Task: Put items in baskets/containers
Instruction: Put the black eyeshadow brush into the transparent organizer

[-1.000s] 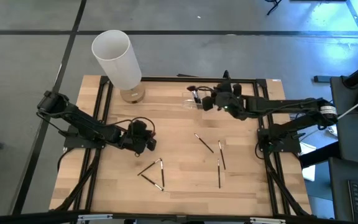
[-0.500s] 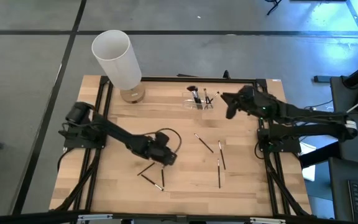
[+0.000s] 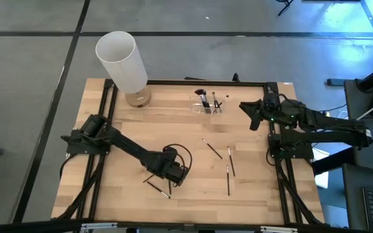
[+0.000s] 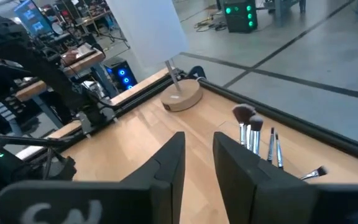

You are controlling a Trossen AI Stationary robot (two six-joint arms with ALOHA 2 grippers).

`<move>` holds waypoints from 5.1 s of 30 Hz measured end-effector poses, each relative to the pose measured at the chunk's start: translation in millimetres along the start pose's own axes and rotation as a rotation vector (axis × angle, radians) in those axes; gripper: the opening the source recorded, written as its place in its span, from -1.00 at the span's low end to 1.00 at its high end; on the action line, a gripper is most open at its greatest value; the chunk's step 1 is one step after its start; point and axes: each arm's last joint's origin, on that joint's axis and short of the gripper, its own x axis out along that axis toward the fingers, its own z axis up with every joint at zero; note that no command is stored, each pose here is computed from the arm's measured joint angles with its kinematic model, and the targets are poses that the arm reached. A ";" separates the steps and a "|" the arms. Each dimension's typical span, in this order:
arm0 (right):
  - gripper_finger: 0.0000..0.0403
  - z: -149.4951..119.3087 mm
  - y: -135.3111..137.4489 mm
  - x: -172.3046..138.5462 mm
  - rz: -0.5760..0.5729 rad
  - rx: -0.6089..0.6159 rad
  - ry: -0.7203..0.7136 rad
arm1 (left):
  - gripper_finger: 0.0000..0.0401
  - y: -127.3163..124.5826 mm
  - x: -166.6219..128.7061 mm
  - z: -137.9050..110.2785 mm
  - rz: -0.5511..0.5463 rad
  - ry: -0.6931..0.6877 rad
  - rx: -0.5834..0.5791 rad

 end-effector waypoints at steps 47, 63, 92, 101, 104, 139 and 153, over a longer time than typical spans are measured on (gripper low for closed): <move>-0.58 10.0 4.0 3.4 -0.011 0.011 -0.113 | -0.72 5.7 15.6 -16.3 0.119 0.116 -0.045; -0.58 8.6 3.1 -5.9 0.083 -0.032 -0.061 | -0.72 -30.0 0.6 84.9 0.052 -0.087 0.132; -0.58 12.0 -1.5 -18.2 0.045 0.011 -0.082 | -0.25 -44.7 -20.0 -2.1 -0.047 0.145 0.350; -0.58 11.2 0.1 -13.0 0.039 0.001 -0.070 | -0.33 -43.3 6.1 -10.1 0.014 0.242 0.364; -0.58 11.7 0.4 -13.0 0.042 0.003 -0.075 | -0.34 -43.1 7.1 -7.1 0.019 0.235 0.359; -0.58 11.7 0.4 -13.0 0.042 -0.001 -0.076 | -0.34 -42.8 4.0 7.4 0.039 0.213 0.352; -0.58 11.7 0.4 -13.0 0.042 -0.001 -0.076 | -0.34 -42.1 16.2 3.4 0.072 0.214 0.352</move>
